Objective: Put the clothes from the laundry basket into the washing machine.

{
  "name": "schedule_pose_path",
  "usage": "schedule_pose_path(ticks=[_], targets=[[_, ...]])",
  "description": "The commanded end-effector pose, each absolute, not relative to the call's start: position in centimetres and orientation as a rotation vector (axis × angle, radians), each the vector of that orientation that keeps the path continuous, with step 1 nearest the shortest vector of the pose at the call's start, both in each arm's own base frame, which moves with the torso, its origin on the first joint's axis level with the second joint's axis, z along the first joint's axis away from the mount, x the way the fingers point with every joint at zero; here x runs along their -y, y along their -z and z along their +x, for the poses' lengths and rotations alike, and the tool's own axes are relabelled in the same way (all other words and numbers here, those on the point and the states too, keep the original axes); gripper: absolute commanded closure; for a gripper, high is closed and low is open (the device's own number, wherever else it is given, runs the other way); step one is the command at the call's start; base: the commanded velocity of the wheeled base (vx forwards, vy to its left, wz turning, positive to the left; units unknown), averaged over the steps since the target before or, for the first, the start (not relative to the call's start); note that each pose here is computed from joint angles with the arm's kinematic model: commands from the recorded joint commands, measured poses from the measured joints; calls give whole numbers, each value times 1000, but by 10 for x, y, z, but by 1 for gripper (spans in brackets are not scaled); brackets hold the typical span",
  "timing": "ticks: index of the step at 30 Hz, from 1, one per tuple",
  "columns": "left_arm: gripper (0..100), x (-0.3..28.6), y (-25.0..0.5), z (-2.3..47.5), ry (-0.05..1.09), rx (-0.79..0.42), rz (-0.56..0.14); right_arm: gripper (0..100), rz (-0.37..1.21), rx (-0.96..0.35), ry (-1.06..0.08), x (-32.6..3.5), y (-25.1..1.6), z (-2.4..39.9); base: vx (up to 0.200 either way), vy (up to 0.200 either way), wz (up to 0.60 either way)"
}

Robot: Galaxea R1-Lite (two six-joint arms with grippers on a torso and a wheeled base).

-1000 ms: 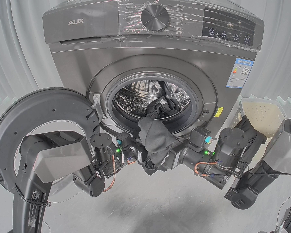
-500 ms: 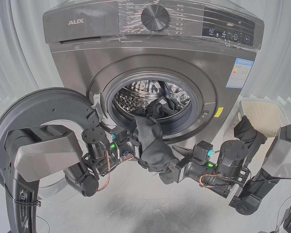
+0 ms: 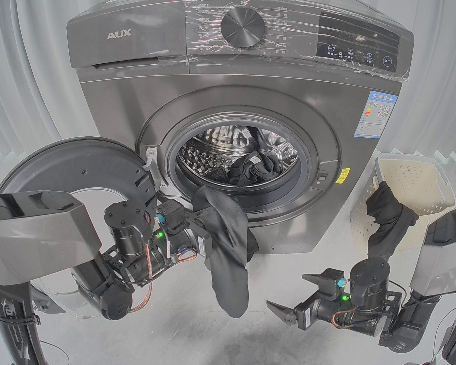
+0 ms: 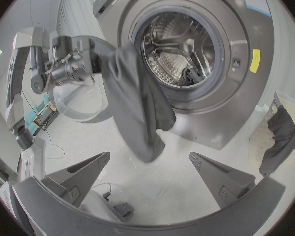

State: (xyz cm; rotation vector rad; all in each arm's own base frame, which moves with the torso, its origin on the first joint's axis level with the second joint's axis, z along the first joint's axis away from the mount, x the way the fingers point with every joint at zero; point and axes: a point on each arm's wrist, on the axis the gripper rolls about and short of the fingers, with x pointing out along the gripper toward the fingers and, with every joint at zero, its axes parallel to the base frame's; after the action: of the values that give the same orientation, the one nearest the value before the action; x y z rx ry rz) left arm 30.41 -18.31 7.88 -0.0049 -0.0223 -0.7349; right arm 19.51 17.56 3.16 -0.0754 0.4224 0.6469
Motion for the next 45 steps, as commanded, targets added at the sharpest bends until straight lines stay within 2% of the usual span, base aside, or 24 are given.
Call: schedule_pose_path(ticks=[1, 6, 11, 15, 18, 25, 31, 37, 45], targets=[[100, 173, -99, 281, 744, 35, -15, 0, -114, -536, -619, -163, -10, 186, 0, 0, 0], [100, 159, -101, 255, 750, -13, -26, 0, -55, -447, -542, -155, -18, 211, 0, 0, 0], [100, 149, -101, 235, 765, -88, -111, 0, -4, -369, -462, -140, -28, 232, 0, 0, 0], [100, 153, -100, 235, 719, -65, -50, 0, 40, -343, -433, -139, -33, 239, 0, 0, 0], [100, 151, -98, 236, 666, -66, -37, 0, 73, -311, -368, -142, -40, 240, 0, 0, 0], [100, 153, -91, 239, 656, -88, -32, 0, 86, -296, -346, -142, -40, 247, 0, 0, 0], [100, 157, -82, 244, 651, -110, -20, 0, 87, -299, -350, -142, -41, 245, 200, 0, 0], [100, 160, -80, 241, 656, -121, -16, 0, 89, -293, -358, -144, -42, 244, 0, 0, 0], [100, 164, -77, 239, 670, -132, -10, 0, 89, -293, -360, -144, -42, 243, 150, 0, 0]])
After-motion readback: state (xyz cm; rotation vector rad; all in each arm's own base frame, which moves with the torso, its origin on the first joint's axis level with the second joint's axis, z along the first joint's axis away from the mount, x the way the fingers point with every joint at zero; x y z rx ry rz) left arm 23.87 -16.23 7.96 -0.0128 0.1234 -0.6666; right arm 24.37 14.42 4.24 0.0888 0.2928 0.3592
